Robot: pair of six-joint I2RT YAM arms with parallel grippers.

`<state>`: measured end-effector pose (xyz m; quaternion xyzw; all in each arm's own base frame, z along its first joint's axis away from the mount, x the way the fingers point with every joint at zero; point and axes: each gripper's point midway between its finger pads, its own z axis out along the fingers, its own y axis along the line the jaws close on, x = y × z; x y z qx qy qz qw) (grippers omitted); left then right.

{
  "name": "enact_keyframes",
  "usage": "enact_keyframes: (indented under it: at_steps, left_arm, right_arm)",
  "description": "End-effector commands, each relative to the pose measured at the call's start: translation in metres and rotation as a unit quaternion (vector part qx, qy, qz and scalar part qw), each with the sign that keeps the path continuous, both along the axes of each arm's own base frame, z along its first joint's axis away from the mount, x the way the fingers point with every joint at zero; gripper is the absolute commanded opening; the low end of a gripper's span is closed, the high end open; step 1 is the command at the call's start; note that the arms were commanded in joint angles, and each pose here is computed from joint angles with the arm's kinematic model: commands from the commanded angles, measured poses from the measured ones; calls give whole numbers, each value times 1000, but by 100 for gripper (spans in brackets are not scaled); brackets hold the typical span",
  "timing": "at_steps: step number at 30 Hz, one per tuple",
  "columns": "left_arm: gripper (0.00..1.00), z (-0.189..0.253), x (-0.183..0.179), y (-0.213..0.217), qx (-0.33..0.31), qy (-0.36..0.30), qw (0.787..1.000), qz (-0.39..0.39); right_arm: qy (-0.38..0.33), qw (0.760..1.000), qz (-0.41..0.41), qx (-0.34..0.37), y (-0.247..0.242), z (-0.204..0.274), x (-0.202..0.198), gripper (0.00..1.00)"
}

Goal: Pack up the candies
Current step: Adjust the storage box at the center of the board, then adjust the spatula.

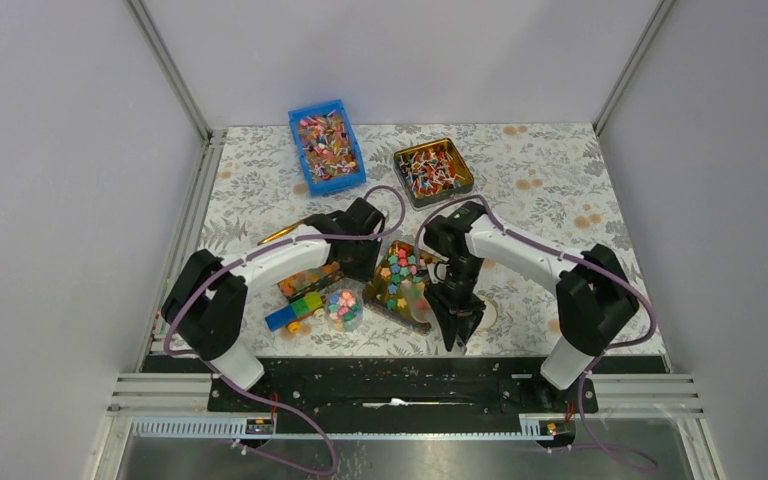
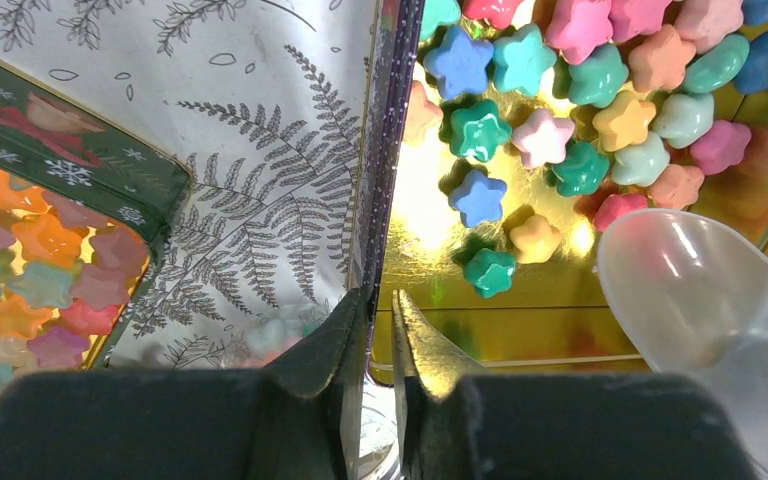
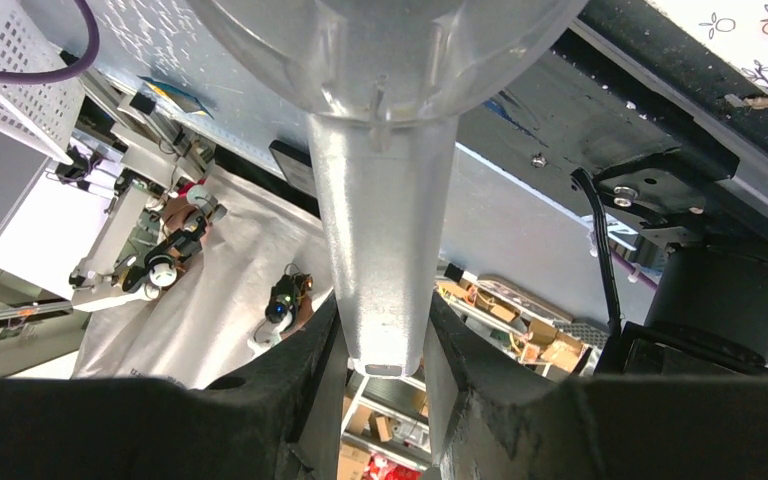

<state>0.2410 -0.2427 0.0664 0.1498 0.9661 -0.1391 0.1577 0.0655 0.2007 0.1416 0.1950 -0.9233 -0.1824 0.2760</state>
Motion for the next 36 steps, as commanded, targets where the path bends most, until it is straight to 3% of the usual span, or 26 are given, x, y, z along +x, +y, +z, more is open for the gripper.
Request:
enact_keyframes:
  at_steps: [1, 8, 13, 16, 21, 29, 36]
  left_arm:
    - [13, 4, -6, -6, -3, -12, 1000, -25]
    - [15, 7, -13, -5, 18, -32, 999, -33]
    - [42, 20, -11, -7, 17, -53, 998, -27]
    - [51, 37, -7, -6, 5, -76, 997, -13]
    - [54, 69, -12, -19, -64, -85, 994, -1]
    - [60, 79, -37, -57, -196, -15, 980, 14]
    - [56, 60, -46, -65, -199, 29, 979, 11]
  right_arm:
    - [30, 999, 10, -21, -1, 6, -9, 0]
    - [39, 998, 24, -42, -2, 3, -12, 0]
    - [36, 998, 30, -50, 0, -1, -11, 0]
    - [18, 998, 31, -49, 2, -3, -7, 0]
    - [-29, 999, 19, -18, 12, 0, 4, 0]
    - [-78, 997, 9, 3, 17, 4, 14, 0]
    - [-131, 991, 5, 9, 20, 14, 30, 0]
